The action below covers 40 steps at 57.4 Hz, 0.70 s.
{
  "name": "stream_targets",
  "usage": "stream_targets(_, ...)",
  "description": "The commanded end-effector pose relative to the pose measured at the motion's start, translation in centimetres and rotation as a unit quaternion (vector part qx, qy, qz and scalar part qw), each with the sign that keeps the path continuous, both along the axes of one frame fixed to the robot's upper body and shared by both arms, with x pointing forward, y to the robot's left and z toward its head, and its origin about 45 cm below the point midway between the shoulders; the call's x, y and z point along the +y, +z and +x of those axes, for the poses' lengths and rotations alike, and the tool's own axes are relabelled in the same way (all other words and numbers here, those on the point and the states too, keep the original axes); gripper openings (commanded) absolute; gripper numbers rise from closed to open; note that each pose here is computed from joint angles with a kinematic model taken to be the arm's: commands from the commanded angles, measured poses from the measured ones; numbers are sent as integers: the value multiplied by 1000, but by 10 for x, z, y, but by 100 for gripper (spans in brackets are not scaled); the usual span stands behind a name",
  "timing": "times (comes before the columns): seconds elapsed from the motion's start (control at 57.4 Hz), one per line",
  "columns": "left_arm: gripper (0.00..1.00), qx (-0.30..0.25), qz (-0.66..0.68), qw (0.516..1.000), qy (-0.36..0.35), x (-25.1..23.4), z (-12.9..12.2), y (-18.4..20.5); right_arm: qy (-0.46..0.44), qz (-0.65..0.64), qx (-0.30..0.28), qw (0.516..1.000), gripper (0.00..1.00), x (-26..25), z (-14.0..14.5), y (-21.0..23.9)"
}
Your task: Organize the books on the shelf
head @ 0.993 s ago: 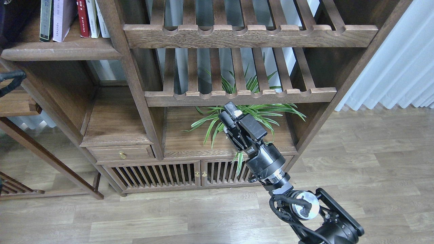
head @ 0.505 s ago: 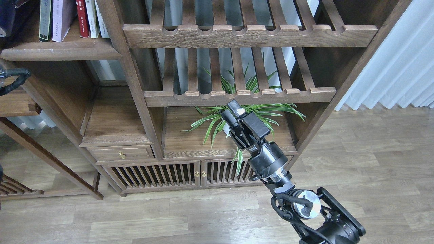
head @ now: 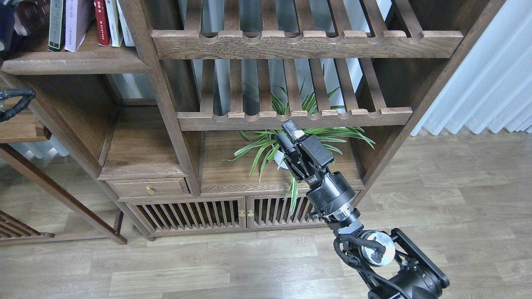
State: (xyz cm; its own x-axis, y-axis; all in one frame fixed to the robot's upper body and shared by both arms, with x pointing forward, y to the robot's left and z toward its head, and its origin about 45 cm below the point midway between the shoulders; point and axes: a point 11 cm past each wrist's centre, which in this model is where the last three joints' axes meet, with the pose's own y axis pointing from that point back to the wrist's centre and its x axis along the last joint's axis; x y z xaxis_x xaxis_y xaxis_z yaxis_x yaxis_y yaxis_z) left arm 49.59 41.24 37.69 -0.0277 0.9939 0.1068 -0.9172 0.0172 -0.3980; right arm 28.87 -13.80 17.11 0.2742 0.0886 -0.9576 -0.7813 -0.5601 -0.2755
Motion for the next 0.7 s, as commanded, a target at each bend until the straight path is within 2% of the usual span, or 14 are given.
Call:
stream_targets(0.0, 37, -2, -6, 1000, -9, -7, 2, 0, -1, 0, 1, 1000, 65, 0, 0, 0)
stream_targets(0.418, 40, -67, -86, 992, -63, -42, 4, 40, -2, -3, 1, 1000, 65, -3, 0, -1)
stream_targets(0.679, 58, -118, -187, 967, -131, -67, -12, 64, -2, -2, -3, 1000, 65, -3, 3, 2)
